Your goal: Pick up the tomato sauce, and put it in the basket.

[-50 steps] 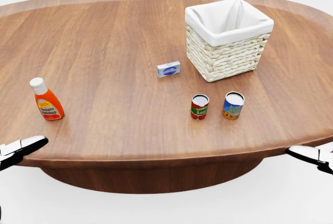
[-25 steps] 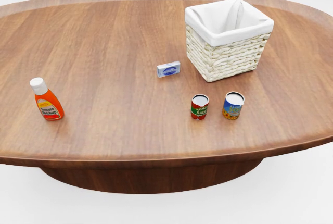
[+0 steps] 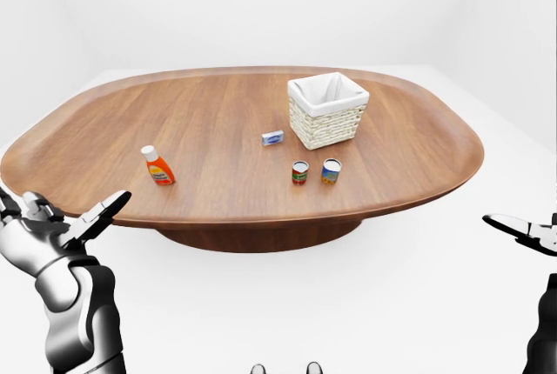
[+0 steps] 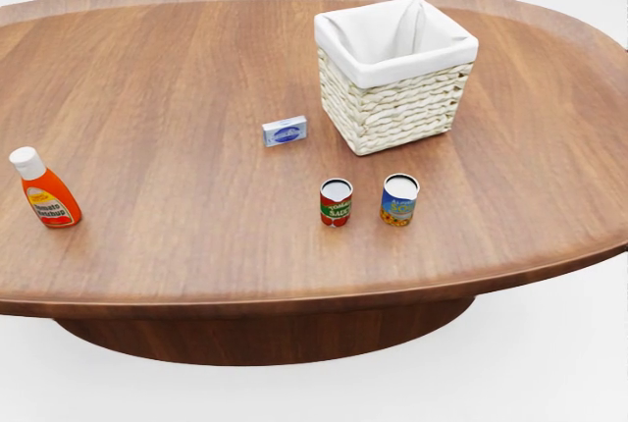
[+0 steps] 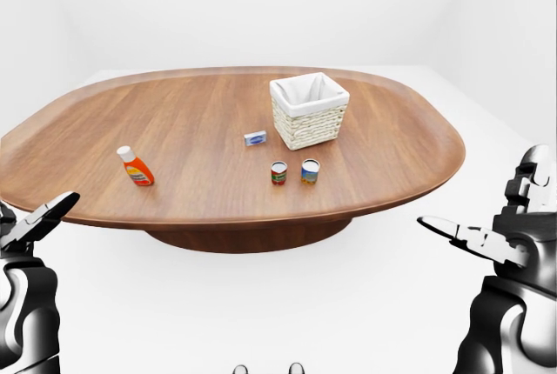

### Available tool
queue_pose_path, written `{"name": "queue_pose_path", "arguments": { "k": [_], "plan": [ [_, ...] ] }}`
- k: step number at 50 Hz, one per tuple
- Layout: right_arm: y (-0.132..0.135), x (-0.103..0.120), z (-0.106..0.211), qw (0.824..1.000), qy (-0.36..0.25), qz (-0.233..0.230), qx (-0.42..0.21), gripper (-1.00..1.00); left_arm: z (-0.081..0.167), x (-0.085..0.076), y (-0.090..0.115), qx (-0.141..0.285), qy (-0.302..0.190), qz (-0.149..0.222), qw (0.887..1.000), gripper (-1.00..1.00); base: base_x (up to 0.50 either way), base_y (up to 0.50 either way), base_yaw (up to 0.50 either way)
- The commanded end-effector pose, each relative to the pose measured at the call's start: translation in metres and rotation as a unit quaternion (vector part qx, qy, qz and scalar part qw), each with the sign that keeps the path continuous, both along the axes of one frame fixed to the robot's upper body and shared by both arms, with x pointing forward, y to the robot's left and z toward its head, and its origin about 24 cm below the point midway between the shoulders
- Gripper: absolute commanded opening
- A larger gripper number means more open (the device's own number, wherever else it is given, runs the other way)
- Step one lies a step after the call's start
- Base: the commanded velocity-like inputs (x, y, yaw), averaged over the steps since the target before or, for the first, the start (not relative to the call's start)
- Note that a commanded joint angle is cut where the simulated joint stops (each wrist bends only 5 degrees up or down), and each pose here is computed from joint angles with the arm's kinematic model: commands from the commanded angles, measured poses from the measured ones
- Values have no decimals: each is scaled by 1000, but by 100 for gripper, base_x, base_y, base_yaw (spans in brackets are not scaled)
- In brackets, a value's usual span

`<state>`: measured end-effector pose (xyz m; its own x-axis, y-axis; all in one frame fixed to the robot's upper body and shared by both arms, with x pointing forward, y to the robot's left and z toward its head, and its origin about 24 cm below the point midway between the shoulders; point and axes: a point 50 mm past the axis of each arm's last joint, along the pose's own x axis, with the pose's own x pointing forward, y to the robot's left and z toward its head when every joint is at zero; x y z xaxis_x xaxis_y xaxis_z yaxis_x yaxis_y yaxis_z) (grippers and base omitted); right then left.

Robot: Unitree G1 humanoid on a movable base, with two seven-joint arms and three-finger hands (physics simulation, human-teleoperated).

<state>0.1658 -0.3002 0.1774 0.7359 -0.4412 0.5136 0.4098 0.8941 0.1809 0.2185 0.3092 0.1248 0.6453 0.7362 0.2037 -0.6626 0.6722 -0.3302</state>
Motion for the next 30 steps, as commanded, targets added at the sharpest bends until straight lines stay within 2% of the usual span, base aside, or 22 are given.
{"name": "queue_pose_path", "arguments": {
  "k": [1,30],
  "plan": [
    [0,0,0,1000,0,4,0,100,-1,0,0,1,-1,4,1000,100,0,-22,0],
    [0,-1,1,1000,-4,5,0,100,0,1,1,6,1,1,1000,100,0,-22,0]
  ]
}}
